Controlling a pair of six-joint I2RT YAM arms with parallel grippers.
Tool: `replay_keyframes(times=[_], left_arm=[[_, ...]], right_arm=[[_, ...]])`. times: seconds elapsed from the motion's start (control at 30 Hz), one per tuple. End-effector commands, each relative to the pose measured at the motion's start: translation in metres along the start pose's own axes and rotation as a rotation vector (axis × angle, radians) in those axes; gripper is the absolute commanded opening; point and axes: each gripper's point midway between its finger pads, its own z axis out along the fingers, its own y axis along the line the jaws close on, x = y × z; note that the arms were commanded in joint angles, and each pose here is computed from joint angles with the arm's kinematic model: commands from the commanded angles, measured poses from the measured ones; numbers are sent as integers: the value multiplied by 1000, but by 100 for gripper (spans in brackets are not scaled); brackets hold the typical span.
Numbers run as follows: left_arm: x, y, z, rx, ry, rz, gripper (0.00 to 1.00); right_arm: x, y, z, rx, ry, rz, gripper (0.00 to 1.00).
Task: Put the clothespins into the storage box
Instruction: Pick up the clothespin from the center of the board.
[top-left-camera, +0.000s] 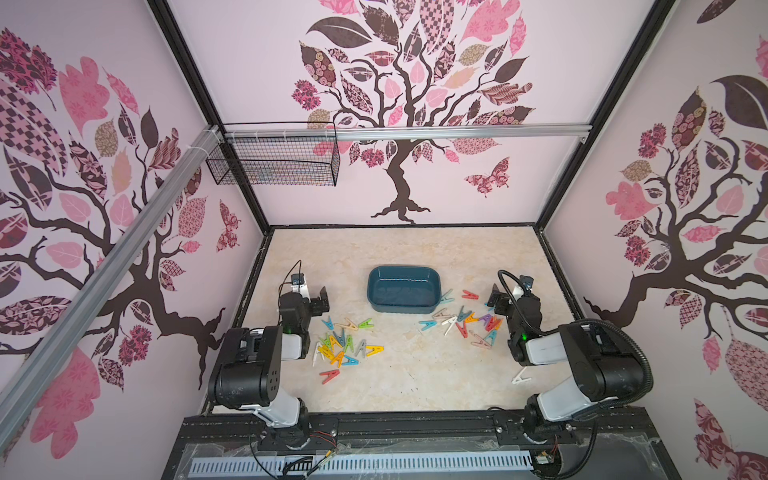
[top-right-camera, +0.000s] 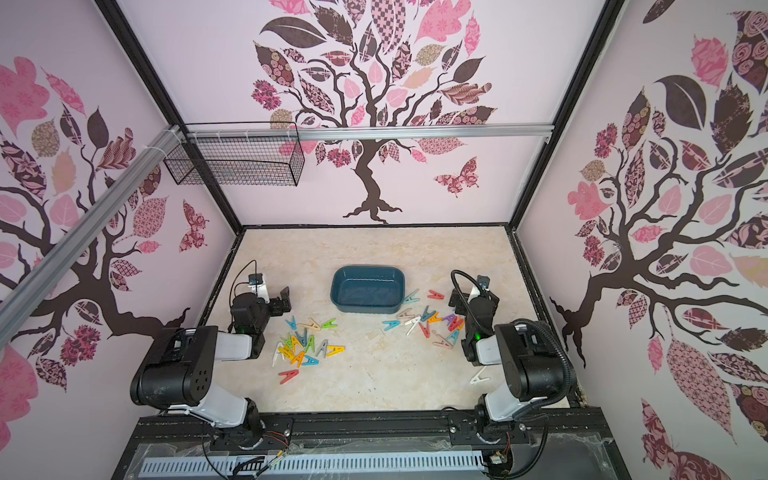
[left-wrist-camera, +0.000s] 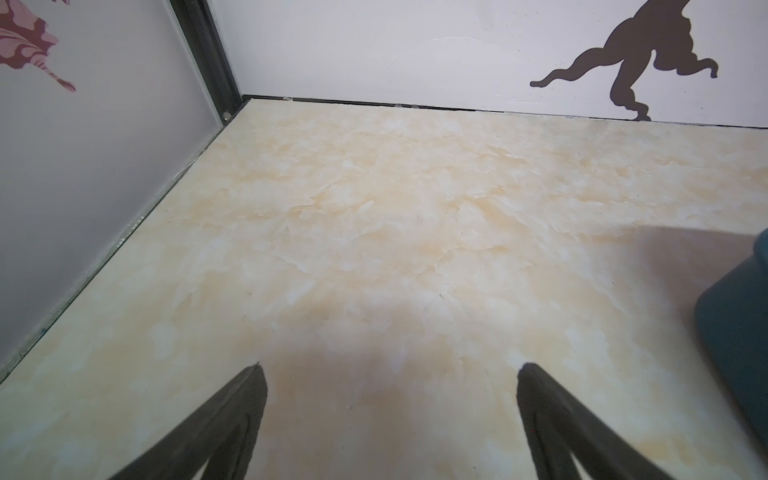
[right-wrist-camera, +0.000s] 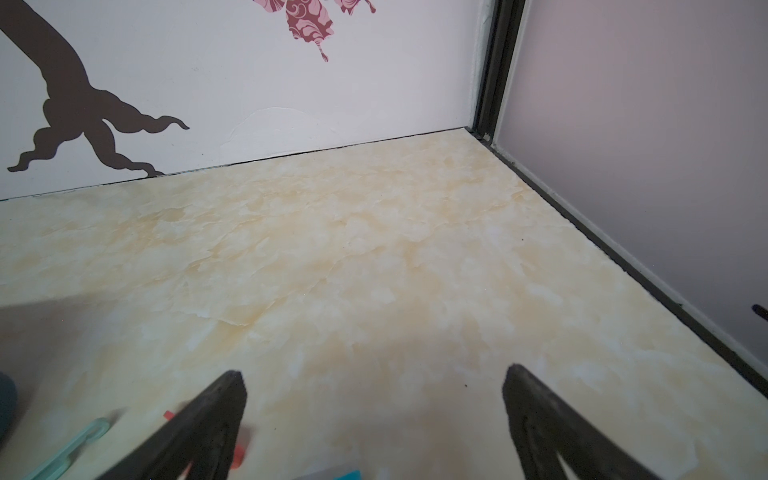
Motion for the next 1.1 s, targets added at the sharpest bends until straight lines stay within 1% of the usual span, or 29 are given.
replay_keyframes(times=[0.0, 0.03, 0.07, 0.13, 0.2, 0.27, 0.3, 0.33, 0.4, 0.43, 0.47, 0.5, 0.53, 0.57, 0.6, 0.63, 0.67, 0.7, 0.73, 0.77, 0.87, 0.9, 0.93, 0.97, 1.03, 1.07], left_arm=[[-20, -3, 1, -17, -59, 12, 98], [-28, -5, 0, -48, -64, 37, 98], [-31, -7, -2, -76, -19, 61, 98], [-43, -9, -7, -77, -2, 75, 98], [-57, -9, -14, -107, -38, 80, 98], [-78, -10, -29, -114, -87, 42, 98], [-87, -11, -35, -109, -103, 20, 98], [-99, -12, -42, -104, -123, -2, 98], [-125, -17, -54, -70, -154, -29, 98], [-137, -22, -60, -43, -161, -42, 98], [-149, -25, -65, -24, -165, -74, 98], [-159, -26, -69, -14, -163, -123, 98], [-165, -27, -71, -5, -137, -193, 98], [-171, -28, -73, 19, -105, -273, 98], [-168, -28, -75, 20, -44, -344, 98], [-164, -21, -77, -22, 7, -452, 98], [-155, -13, -79, -64, 63, -556, 98], [-150, -10, -79, -64, 103, -611, 98], [-148, -16, -78, 1, 133, -625, 93], [-147, -24, -78, 73, 161, -613, 86], [-136, -49, -83, 190, 251, -569, 76], [-131, -56, -85, 207, 275, -564, 74], [-123, -66, -88, 217, 294, -544, 72], [-116, -79, -93, 228, 310, -499, 71], [-104, -104, -106, 246, 310, -392, 71], [-99, -119, -114, 268, 300, -334, 71]], right_arm=[[-22, 13, -4, -59, -72, -29, 100], [-27, 20, -7, -52, -68, -62, 100], [-33, 21, -8, -20, -51, -82, 100], [-43, 28, -9, -14, -12, -89, 100], [-59, 29, -10, 5, -10, 24, 100], [-73, 31, -9, 20, 43, 188, 100], [-80, 34, -10, 25, 75, 235, 100], [-87, 39, -13, 33, 110, 244, 100], [-106, 49, -22, 56, 141, 202, 100], [-112, 58, -26, 15, 175, 208, 100], [-121, 64, -29, -16, 177, 240, 100], [-122, 67, -32, -36, 193, 306, 100], [-122, 68, -38, -55, 222, 400, 100], [-124, 80, -44, -189, 243, 454, 100], [-128, 93, -51, -328, 239, 484, 100], [-129, 97, -57, -393, 236, 528, 100], [-124, 100, -61, -408, 262, 540, 95], [-119, 104, -64, -417, 300, 525, 90], [-109, 106, -65, -394, 360, 500, 87], [-97, 103, -67, -349, 421, 476, 87], [-62, 88, -79, -240, 574, 438, 85], [-51, 86, -83, -230, 611, 430, 83], [-39, 84, -90, -215, 655, 417, 81], [-27, 82, -96, -191, 697, 398, 78], [-7, 83, -108, -180, 767, 344, 73], [2, 82, -114, -169, 800, 314, 69]])
